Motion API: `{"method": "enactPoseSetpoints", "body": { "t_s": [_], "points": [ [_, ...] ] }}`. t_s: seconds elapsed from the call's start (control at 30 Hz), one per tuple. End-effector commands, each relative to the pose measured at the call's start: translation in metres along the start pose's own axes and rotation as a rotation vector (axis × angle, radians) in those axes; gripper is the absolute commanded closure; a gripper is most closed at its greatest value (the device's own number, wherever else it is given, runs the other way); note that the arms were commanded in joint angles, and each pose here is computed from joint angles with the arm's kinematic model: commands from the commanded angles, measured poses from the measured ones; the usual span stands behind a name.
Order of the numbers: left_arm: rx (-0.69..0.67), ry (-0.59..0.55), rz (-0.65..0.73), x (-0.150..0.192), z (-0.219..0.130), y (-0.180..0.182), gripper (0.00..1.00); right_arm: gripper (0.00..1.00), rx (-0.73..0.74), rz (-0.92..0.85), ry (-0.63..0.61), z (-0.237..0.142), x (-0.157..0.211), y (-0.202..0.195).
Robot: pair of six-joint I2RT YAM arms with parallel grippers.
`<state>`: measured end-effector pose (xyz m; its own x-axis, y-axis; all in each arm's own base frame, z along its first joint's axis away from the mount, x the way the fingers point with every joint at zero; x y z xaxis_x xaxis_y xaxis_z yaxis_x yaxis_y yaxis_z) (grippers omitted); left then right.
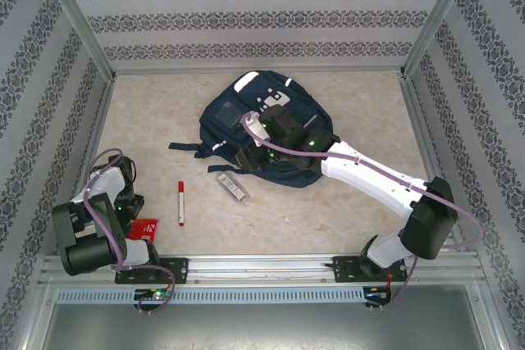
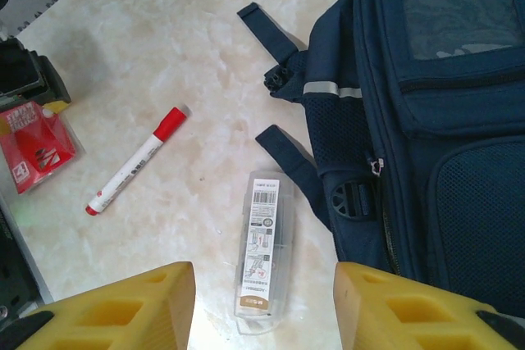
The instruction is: Pack books, pencil case, and school supplies into a backpack
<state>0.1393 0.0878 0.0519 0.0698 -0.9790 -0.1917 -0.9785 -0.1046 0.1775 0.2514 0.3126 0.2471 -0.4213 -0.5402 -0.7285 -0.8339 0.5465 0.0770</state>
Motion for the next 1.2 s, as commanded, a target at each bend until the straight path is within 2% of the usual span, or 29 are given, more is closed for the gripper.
{"method": "enactPoseSetpoints", "body": {
  "t_s": [0.0, 0.03, 0.07, 0.17, 0.3, 0.43, 0.57, 0.67, 0.73, 0.9, 1.03, 1.17],
  "points": [
    [0.077, 0.084, -0.078, 0.013, 0.022, -0.012, 0.54, 0.52, 0.033, -0.025, 0.005, -0.005, -0.004, 0.000],
    [0.088, 0.116, -0.084, 0.018, 0.024, -0.014, 0.62, 0.51, 0.038, -0.023, 0.004, -0.005, -0.005, -0.001],
    [0.107, 0.147, -0.082, 0.022, 0.026, -0.017, 0.66, 0.51, 0.044, -0.022, 0.003, -0.005, -0.005, -0.001],
    [0.164, 0.225, -0.051, 0.033, 0.024, -0.032, 0.71, 0.51, 0.056, -0.021, -0.004, -0.006, -0.008, -0.002],
    [0.265, 0.257, 0.128, 0.052, 0.000, -0.067, 0.72, 0.51, 0.082, -0.013, -0.012, -0.003, -0.013, -0.006],
    [0.336, 0.223, 0.342, 0.087, -0.032, -0.100, 0.73, 0.51, 0.089, 0.006, -0.028, 0.000, -0.023, -0.008],
    [0.410, 0.200, 0.487, 0.119, -0.057, -0.124, 0.73, 0.51, 0.090, 0.045, -0.047, 0.000, -0.029, -0.008],
    [0.447, 0.178, 0.594, 0.129, -0.071, -0.135, 0.67, 0.51, 0.083, 0.087, -0.046, 0.002, -0.028, -0.009],
    [0.449, 0.155, 0.632, 0.127, -0.081, -0.136, 0.58, 0.50, 0.030, 0.134, -0.044, 0.006, -0.026, -0.005],
    [0.464, 0.035, 0.676, 0.104, -0.115, -0.123, 0.48, 0.51, -0.160, 0.244, -0.011, 0.034, -0.024, 0.016],
    [0.443, -0.008, 0.610, 0.076, -0.130, -0.095, 0.46, 0.51, -0.273, 0.346, 0.051, 0.072, -0.025, 0.035],
    [0.373, 0.005, 0.469, 0.048, -0.111, -0.064, 0.44, 0.51, -0.348, 0.393, 0.109, 0.118, -0.031, 0.054]
  ]
}}
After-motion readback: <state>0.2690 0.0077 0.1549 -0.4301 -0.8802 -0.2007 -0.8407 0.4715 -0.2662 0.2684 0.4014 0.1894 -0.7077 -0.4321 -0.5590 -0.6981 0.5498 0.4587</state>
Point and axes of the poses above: each hand's point on the last joint's axis, 136 mm out from that joint toward the fingers, its own z axis out along the fingers, its own y axis along the line the jaws close on, x = y × z, the point moved 4 cm from there along -z, back along the fingers, and after that the axes turned 12 degrees about -z, right-handed, at the moved point
